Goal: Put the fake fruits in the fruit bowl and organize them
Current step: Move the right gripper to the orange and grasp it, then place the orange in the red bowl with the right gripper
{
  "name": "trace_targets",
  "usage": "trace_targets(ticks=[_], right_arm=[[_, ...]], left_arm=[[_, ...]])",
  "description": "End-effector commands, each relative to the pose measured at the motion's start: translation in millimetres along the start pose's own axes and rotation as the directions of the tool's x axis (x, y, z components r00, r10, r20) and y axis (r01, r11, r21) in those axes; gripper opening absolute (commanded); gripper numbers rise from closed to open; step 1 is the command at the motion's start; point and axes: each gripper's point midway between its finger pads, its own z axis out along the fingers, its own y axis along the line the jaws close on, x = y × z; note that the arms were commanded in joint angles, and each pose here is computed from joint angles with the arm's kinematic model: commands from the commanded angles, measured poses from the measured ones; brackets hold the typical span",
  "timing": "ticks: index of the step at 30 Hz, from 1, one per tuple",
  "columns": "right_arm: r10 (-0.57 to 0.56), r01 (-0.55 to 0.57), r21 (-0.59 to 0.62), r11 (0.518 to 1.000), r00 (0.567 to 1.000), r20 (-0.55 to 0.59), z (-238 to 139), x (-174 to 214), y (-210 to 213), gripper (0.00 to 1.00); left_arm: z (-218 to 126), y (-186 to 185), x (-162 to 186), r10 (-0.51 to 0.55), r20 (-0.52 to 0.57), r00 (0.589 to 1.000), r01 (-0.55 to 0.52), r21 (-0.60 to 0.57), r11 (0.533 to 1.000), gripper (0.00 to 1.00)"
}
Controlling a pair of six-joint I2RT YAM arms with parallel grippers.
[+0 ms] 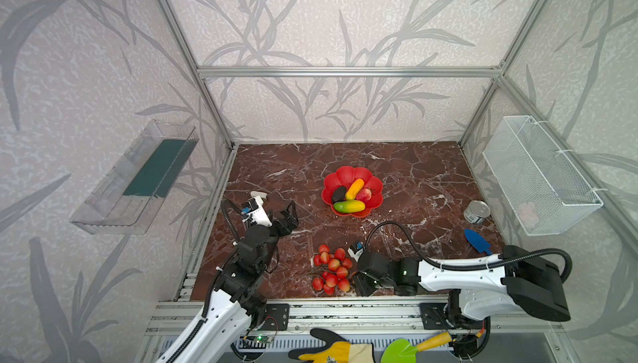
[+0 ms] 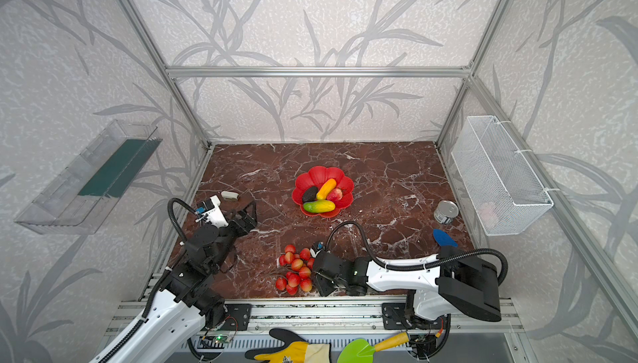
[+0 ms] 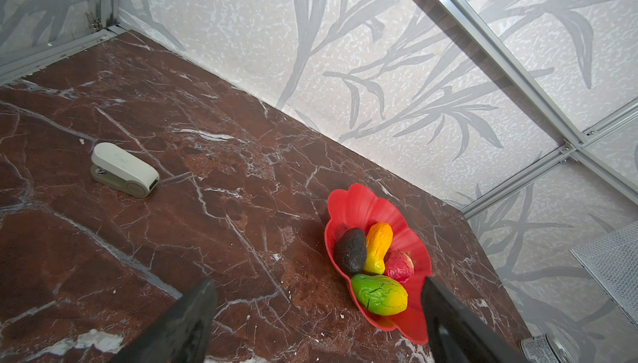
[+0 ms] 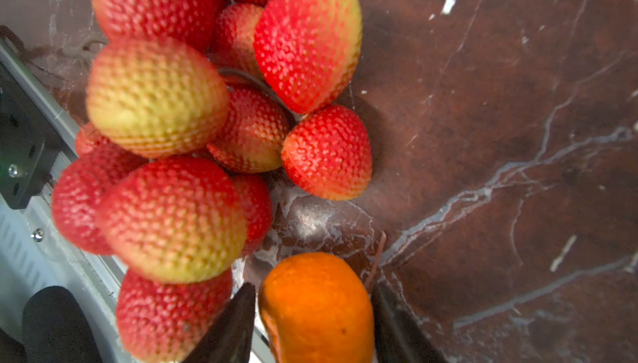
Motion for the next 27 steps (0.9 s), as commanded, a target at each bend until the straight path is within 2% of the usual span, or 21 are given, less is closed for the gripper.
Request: trace_targets(ticks=[1, 5, 10, 13, 19, 23, 27], right_arm=[[-0.014, 0.014, 0.008, 1.0, 1.0, 0.022, -4, -9, 3, 0.43], [-0.01, 0.007, 0.043, 0.999, 0.998, 0.059, -15, -16, -6, 0.34], [-0.031, 0.011, 0.113, 0.994, 0.983, 0.181, -53, -45, -31, 0.31], [-0.013, -0.025, 0.13, 0.991, 0.96, 0.279, -83, -75, -52, 0.31], [0.03, -0.114, 0.158, 0.981, 0.888, 0.459, -128, -155, -102, 0.31], [0.041, -0.143, 0.165, 0.976, 0.863, 0.503, -128, -203, -127, 0.31], [0.058, -0.163, 0.172, 0.971, 0.869, 0.492, -105, -242, -154, 0.31]], left_arm=[[-1, 4, -2, -0.02, 0.014, 1.0, 0.02, -0.017, 1.0, 0.93], [-3, 5, -3, -0.02, 0.015, 1.0, 0.02, -0.018, 1.0, 0.93], [-4, 7, -1, -0.019, 0.016, 1.0, 0.02, -0.021, 1.0, 0.93], [-4, 8, -1, -0.02, 0.014, 1.0, 0.021, -0.022, 1.0, 0.93], [-5, 11, 8, -0.02, -0.021, 1.0, 0.019, -0.028, 0.999, 0.93], [-9, 15, 17, -0.01, -0.07, 0.997, 0.008, -0.04, 0.999, 0.93], [-18, 17, 23, -0.001, -0.108, 0.994, -0.003, -0.037, 0.999, 0.92]])
